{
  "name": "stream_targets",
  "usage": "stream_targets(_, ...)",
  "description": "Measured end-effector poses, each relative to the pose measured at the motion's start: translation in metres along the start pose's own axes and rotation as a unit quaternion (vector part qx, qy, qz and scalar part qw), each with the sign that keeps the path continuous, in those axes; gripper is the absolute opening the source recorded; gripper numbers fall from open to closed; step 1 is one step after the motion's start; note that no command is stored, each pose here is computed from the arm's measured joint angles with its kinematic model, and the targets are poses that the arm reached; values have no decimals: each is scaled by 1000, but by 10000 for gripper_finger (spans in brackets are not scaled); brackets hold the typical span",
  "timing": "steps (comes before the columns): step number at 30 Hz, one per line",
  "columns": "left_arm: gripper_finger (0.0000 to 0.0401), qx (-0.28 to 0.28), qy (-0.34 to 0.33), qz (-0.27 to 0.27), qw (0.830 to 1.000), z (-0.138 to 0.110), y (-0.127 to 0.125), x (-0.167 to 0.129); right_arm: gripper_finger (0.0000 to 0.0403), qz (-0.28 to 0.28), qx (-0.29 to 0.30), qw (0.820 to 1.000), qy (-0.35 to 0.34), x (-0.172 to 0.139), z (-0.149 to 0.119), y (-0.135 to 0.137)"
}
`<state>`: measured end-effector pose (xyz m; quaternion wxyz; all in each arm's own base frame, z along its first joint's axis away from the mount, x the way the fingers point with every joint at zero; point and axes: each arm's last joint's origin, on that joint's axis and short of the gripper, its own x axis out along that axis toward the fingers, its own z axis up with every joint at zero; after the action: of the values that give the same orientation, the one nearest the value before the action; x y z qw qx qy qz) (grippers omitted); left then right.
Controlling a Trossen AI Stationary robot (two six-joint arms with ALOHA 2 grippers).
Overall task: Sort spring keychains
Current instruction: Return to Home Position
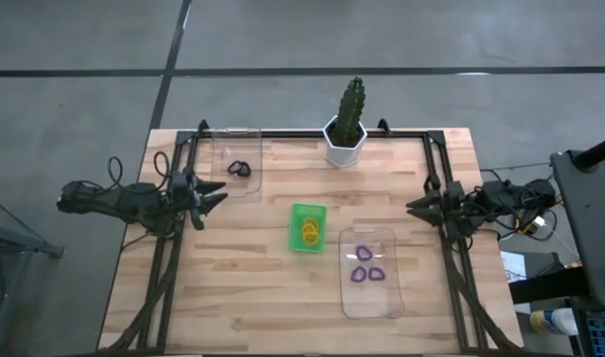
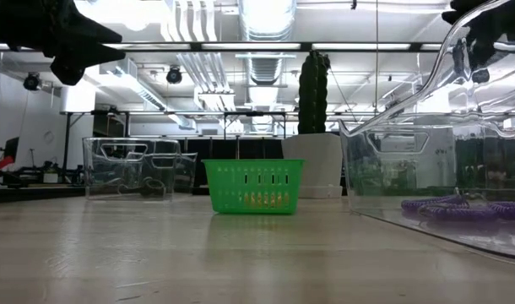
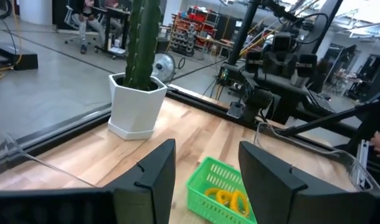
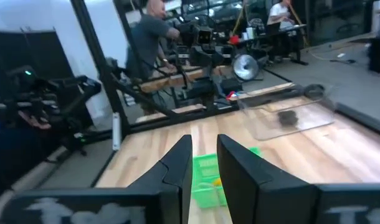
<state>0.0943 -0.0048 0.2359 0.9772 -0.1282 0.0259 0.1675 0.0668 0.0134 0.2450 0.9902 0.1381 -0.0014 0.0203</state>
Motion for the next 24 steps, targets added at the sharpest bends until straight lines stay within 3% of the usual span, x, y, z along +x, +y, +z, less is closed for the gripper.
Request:
stream_targets(5,168,12,3,1,1000,-5,1,2,78,41,24,999,-27,11,-25,-2)
stream_targets(14,168,-2,-34,-10,999,-48,5,16,85,46,42,998,-32,23,-58,-7)
stream_targets(24,168,20,-25,8,999,-60,14,12,69,45,28,998,-36,22,-54,-7)
